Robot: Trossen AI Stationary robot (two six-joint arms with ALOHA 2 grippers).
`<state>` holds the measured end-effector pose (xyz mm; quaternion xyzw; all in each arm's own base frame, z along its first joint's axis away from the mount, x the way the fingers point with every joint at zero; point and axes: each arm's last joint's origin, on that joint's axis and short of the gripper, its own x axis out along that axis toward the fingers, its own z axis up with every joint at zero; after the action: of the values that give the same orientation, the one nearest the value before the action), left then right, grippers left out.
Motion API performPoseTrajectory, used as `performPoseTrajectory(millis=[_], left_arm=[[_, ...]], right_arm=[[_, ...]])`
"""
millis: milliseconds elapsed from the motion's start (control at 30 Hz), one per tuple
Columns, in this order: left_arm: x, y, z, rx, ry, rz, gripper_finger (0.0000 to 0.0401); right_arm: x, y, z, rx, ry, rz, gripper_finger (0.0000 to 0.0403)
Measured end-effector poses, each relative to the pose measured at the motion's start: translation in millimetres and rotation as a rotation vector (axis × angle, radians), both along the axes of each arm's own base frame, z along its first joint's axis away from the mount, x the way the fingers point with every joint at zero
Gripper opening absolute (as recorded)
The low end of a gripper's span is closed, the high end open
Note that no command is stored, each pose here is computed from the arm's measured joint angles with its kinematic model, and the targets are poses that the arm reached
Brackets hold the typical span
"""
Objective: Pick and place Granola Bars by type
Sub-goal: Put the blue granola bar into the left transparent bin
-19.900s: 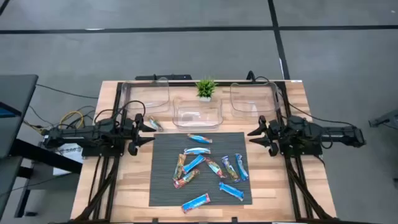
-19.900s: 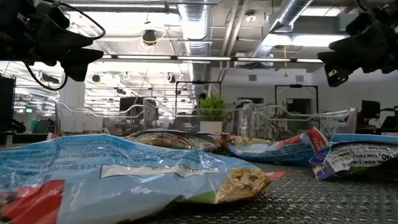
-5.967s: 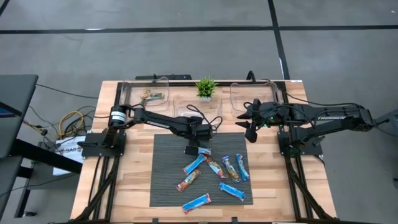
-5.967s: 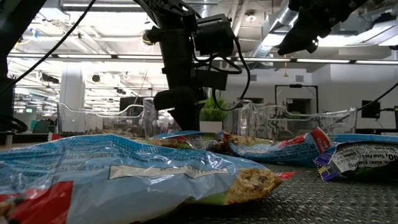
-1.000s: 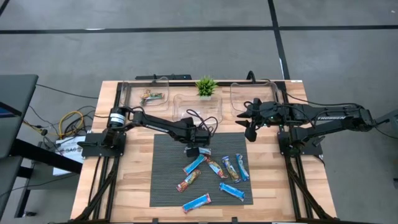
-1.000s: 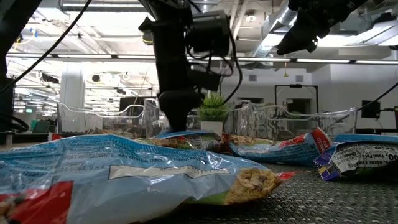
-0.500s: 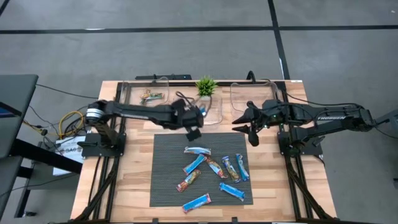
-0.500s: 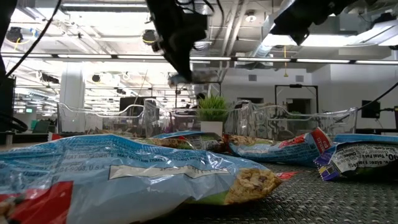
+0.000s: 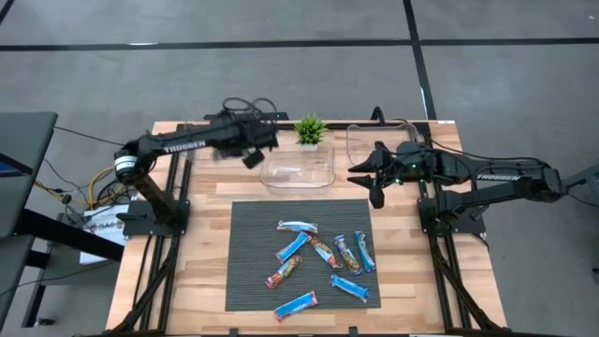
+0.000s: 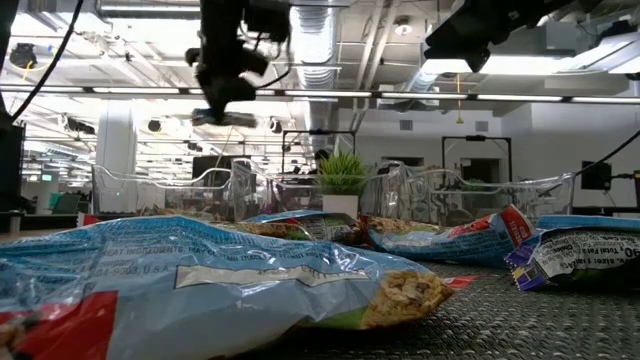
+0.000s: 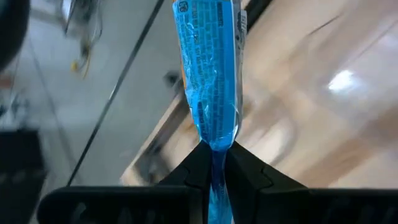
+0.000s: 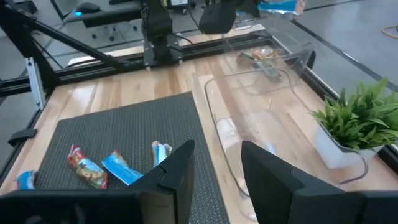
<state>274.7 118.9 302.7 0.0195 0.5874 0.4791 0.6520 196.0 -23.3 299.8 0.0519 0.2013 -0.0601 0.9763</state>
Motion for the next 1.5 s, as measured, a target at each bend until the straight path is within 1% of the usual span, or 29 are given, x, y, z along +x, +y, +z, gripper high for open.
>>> performPoseTrajectory(millis=[100, 233, 333, 433, 533, 767, 867, 967, 1067, 1133, 1200, 1267, 1400, 1433, 1500], left_arm=[[-16.1, 22.8, -1.0, -0.049, 0.028, 0.098, 0.0025], [-33.3, 49.4, -2.8, -0.140, -0.005, 0.198, 0.0025], [-43.1, 62.8, -3.0, -0.152, -0.010, 0.249, 0.0025], [-48.6, 69.6, -3.8, -0.202, -0.021, 0.255, 0.0029], [-52.3, 74.1, -4.5, -0.248, -0.040, 0.260, 0.0050], [-55.9, 78.4, -9.5, -0.248, -0.030, 0.276, 0.0113], [-55.3, 77.5, -11.2, -0.249, -0.027, 0.273, 0.0125], [-51.8, 74.5, -11.2, -0.252, -0.032, 0.251, 0.0127], [-40.5, 64.8, -9.6, -0.260, -0.059, 0.164, 0.0125], [-30.2, 51.2, -6.6, -0.289, -0.091, 0.073, 0.0122], [-19.1, 34.0, -3.6, -0.343, -0.133, -0.037, 0.0119], [-6.9, 10.8, -0.3, -0.405, -0.170, -0.167, 0.0115], [17.9, -45.1, 1.9, -0.589, -0.225, -0.505, 0.0112], [22.5, -59.8, 2.1, -0.618, -0.226, -0.583, 0.0112], [31.7, -87.3, 1.0, -0.629, -0.214, -0.718, 0.0112]], right_arm=[[-0.2, -0.3, -0.4, 0.001, 0.005, -0.002, 0.0123], [-0.3, -0.2, -0.6, 0.001, 0.006, -0.002, 0.0123], [-0.3, -0.3, -0.6, 0.000, 0.007, -0.004, 0.0123], [-0.3, -0.6, -0.6, -0.004, 0.007, -0.013, 0.0123], [-0.3, -0.6, -0.6, -0.004, 0.007, -0.014, 0.0123], [-0.3, -0.7, -0.6, -0.004, 0.007, -0.015, 0.0123], [-0.3, -0.7, -0.6, -0.004, 0.007, -0.015, 0.0123], [-0.3, -0.7, -0.6, -0.005, 0.007, -0.015, 0.0123], [-0.3, -0.7, -0.6, -0.005, 0.007, -0.015, 0.0123], [-0.3, -0.7, -0.6, -0.005, 0.007, -0.015, 0.0123], [-0.3, -0.7, -0.6, -0.005, 0.007, -0.015, 0.0123], [-0.3, -0.7, -0.6, -0.004, 0.007, -0.015, 0.0123], [-0.4, -0.6, -0.6, -0.004, 0.008, -0.014, 0.0123], [-0.4, -0.7, -0.7, -0.005, 0.008, -0.015, 0.0123], [-0.4, -0.6, -0.6, -0.004, 0.008, -0.015, 0.0123]])
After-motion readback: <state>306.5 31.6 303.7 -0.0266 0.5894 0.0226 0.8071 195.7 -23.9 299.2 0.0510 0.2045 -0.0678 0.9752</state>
